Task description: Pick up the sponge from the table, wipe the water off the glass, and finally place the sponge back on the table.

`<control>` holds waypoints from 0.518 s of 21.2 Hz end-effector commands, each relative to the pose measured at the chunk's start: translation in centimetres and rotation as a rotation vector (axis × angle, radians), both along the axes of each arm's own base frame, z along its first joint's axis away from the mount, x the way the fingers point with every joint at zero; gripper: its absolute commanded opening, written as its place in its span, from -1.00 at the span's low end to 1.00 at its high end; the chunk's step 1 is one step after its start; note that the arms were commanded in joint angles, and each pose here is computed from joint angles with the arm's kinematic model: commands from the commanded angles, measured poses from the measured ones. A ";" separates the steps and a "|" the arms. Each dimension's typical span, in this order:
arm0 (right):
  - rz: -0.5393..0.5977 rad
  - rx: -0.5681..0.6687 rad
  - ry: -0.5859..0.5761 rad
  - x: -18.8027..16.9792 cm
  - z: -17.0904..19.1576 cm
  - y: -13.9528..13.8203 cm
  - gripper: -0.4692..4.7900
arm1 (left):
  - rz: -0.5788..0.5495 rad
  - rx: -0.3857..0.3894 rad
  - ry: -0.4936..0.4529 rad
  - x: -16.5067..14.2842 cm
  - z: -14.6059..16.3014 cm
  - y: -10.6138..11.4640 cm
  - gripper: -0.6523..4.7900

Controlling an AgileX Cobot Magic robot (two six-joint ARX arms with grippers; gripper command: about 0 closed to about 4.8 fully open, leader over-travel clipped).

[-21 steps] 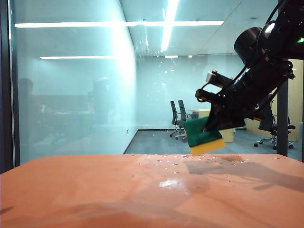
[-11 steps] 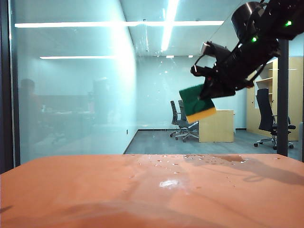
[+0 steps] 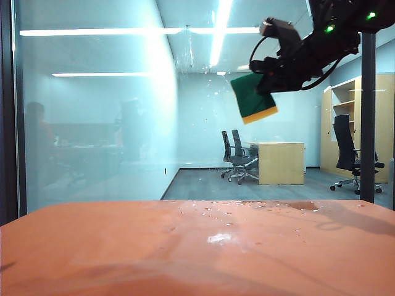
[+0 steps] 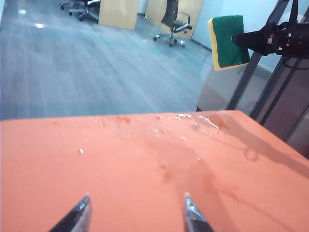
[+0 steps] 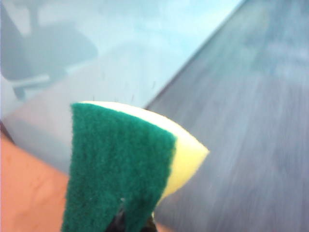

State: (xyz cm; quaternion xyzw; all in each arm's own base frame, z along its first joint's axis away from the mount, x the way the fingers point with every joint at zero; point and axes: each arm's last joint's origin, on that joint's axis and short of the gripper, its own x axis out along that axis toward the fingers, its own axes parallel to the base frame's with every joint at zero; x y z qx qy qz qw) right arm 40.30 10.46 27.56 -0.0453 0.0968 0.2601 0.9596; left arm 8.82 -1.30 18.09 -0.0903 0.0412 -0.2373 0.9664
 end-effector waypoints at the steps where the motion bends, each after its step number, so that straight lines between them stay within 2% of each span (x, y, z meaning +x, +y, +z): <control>1: 0.007 0.029 -0.105 0.4 1.2 -1.1 -0.83 | 0.002 0.007 -0.033 0.0 0.4 0.0 0.13; 5: 0.069 0.054 -0.197 1.1 1.3 -1.5 -0.83 | 0.003 0.010 -0.035 0.0 0.4 0.0 0.13; 11: 0.117 0.063 -0.246 4.4 0.8 -0.7 -0.83 | 0.021 0.044 -0.052 0.0 0.4 0.1 0.13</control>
